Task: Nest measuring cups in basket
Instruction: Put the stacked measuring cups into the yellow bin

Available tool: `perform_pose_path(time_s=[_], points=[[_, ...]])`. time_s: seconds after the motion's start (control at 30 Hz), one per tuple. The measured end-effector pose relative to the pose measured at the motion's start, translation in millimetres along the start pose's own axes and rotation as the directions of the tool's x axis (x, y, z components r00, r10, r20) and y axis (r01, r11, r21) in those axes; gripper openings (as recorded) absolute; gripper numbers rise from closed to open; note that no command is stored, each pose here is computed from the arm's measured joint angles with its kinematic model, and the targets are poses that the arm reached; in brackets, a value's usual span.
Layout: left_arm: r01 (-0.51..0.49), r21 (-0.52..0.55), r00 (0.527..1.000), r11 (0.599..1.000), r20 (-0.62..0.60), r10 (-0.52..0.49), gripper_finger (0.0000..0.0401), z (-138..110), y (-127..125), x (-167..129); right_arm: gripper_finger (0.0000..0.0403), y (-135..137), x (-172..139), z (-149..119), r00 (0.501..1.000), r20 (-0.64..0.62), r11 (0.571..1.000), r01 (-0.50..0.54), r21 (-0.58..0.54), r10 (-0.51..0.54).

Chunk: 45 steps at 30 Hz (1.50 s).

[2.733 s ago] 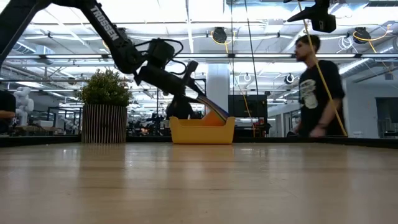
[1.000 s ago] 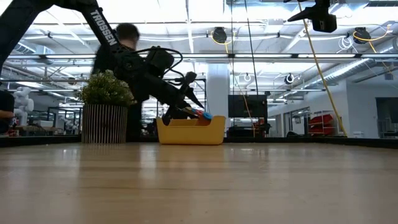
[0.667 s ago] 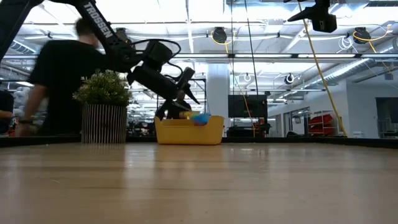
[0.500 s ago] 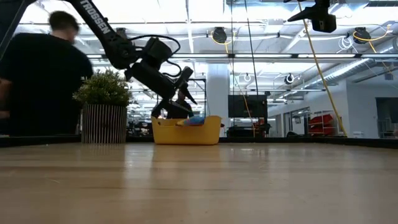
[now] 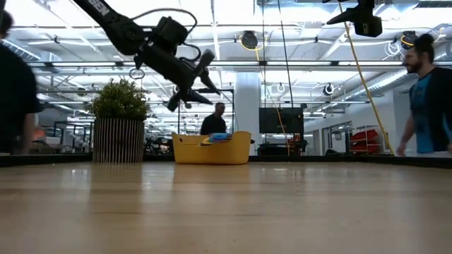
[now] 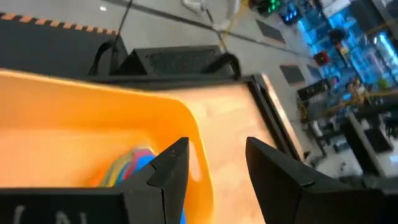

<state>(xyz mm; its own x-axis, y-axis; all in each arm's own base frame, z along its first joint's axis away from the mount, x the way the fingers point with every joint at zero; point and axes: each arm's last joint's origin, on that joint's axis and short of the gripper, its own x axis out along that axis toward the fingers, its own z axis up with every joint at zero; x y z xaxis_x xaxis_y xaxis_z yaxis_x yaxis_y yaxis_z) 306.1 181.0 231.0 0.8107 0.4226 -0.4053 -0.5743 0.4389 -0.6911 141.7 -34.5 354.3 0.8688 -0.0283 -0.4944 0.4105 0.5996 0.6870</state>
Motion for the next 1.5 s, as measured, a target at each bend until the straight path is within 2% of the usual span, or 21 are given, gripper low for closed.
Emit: perform_pose_path(time_s=[0.17,0.27,0.43,0.6,0.77,0.83,0.97,1.17,1.5], points=[[-0.004,0.1,0.996,0.995,-0.093,0.013,0.0161,-23,-24,-17,0.0185,0,0,0,1.0,0.0,1.0,0.0,0.008,0.0],[-0.023,0.185,0.978,0.982,-0.2,0.061,0.0161,-52,-38,-25,0.0185,0,0,0,1.0,0.0,1.0,0.0,0.009,0.0],[0.058,0.283,0.947,0.957,-0.321,0.037,0.0161,-105,-66,-34,0.0185,0,0,0,1.0,0.001,1.0,0.001,0.002,-0.001],[0.057,0.38,0.959,0.923,-0.278,0.056,0.0161,-151,-79,-25,0.0185,0,0,0,1.0,0.002,0.999,0.002,-0.032,-0.002],[-0.014,0.561,0.981,0.828,-0.153,0.12,0.0161,-183,-71,-4,0.0185,0,0,0,1.0,0.001,0.999,0.002,-0.042,-0.002],[-0.03,0.594,0.989,0.804,-0.101,0.112,0.0161,-189,-69,4,0.0185,0,0,0,1.0,0.0,0.999,0.001,-0.04,-0.001],[-0.035,0.612,0.993,0.79,-0.066,0.096,0.0161,-192,-63,18,0.0185,0,0,0,1.0,-0.018,1.0,-0.018,-0.024,0.017],[-0.071,0.649,0.993,0.758,-0.025,0.115,0.0161,-182,-56,26,0.0185,1,0,-1,0.999,-0.036,0.999,-0.036,0.003,0.036],[-0.152,0.64,0.98,0.753,0.002,0.197,0.0161,-166,-41,33,0.0185,1,0,-1,0.999,-0.037,0.999,-0.036,0.012,0.037]])
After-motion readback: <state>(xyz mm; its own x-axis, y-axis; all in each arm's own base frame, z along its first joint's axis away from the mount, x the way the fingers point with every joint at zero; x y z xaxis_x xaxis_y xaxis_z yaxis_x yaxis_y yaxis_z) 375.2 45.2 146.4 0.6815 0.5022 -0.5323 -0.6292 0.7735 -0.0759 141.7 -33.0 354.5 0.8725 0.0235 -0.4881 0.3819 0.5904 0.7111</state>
